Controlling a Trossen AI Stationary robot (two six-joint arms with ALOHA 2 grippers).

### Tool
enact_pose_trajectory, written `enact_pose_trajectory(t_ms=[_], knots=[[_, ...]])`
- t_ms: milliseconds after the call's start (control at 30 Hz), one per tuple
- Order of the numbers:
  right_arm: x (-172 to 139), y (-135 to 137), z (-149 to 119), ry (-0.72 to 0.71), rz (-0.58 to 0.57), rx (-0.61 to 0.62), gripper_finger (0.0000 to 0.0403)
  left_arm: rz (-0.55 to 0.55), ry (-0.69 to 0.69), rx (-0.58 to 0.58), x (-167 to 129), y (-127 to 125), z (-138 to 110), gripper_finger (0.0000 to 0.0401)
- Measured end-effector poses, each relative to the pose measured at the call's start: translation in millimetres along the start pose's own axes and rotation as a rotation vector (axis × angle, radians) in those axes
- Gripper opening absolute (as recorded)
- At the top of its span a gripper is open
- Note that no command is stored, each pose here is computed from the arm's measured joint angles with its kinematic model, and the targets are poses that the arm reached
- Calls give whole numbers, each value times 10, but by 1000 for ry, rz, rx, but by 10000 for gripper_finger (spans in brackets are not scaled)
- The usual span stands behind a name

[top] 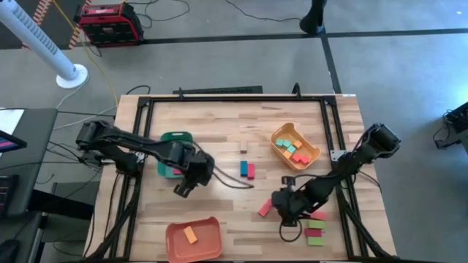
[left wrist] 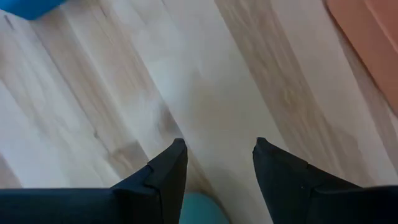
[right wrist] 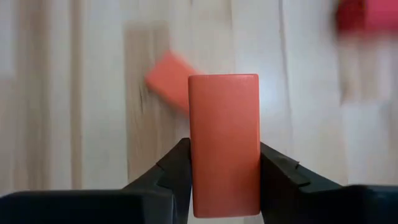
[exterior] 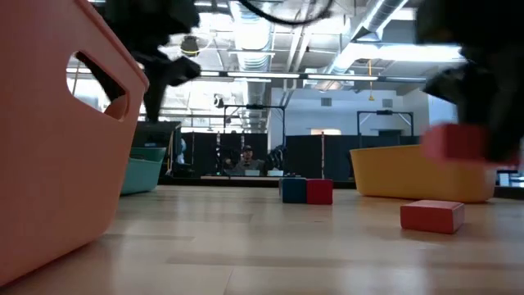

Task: Sort blocks by size
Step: Put the thick top orange rectangular block into the orange bin

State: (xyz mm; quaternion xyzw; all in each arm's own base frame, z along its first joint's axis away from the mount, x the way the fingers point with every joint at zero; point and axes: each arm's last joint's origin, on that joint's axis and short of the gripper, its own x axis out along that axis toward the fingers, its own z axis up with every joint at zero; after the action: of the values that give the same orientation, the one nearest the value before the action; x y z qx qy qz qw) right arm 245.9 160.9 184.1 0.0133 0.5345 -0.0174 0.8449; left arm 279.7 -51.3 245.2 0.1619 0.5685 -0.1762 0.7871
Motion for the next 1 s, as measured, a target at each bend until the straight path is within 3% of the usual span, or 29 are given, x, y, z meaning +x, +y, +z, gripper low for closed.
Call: enact_pose_trajectory(t_ms=[133,300,567,1000], knots=[[-86,-17,333,-158,53,-71,166,52,16,0,-158,-234,-31,167],[-195,-40,706,-411,118,-188,167,130,-59,-26,-424,-464,-82,166],[-224,-124,1053,-670,217,-302,167,208,-204,-103,-753,-702,-205,166],[318,156,1726,-673,393,-534,168,241,-194,-186,-556,-781,-443,166]])
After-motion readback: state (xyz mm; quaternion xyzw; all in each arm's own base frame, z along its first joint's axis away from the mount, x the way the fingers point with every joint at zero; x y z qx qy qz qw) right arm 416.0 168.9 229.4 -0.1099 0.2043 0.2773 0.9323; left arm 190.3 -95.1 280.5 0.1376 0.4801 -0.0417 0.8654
